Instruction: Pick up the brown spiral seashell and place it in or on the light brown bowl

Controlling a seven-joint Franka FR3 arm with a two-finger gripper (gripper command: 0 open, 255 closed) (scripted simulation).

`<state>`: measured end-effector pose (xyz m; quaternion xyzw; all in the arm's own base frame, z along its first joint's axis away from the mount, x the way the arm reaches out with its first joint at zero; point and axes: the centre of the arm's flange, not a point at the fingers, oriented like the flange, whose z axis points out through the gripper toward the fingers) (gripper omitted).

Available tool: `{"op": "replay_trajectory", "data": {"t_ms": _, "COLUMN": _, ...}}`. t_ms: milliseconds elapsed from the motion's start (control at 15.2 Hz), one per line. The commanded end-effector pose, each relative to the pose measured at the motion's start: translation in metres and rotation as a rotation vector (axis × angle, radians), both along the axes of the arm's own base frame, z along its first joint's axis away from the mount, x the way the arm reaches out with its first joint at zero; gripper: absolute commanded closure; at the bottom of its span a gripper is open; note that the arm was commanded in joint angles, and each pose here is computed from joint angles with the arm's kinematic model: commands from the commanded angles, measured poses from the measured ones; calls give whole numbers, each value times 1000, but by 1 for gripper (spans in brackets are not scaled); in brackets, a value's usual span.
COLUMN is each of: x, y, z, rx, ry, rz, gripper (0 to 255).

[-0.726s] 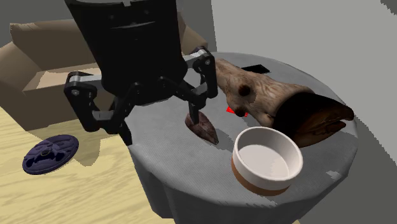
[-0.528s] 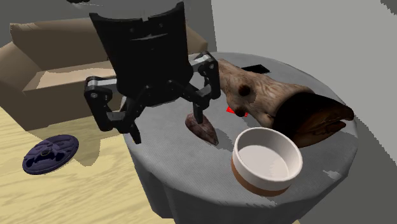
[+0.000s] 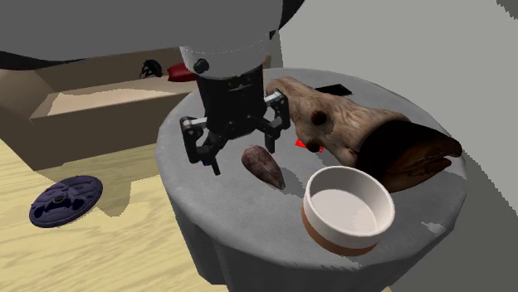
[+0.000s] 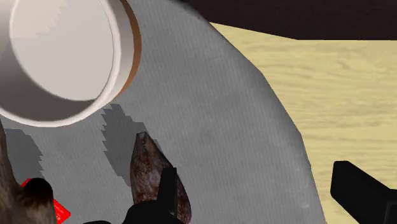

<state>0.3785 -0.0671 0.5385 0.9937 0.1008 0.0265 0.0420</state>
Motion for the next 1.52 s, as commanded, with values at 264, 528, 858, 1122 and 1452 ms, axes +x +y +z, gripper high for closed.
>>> {"op": "replay_trajectory", "data": {"t_ms": 264, "x": 55, "y": -23, "z": -53, "rx": -24, "ry": 13, "rz": 49, "gripper": 0}}
{"op": "replay_trajectory", "data": {"t_ms": 528, "x": 92, "y": -39, "z": -87, "rx": -40, "ry": 22, "rz": 81, "gripper": 0}}
{"op": "replay_trajectory", "data": {"t_ms": 858, "x": 131, "y": -54, "z": -123, "rx": -56, "ry": 31, "rz": 114, "gripper": 0}}
{"op": "replay_trajectory", "data": {"t_ms": 1122, "x": 132, "y": -57, "z": -144, "rx": -56, "ry": 31, "rz": 114, "gripper": 0}}
{"op": "replay_trajectory", "data": {"t_ms": 1452, "x": 133, "y": -59, "z": -162, "rx": -56, "ry": 31, "rz": 114, "gripper": 0}}
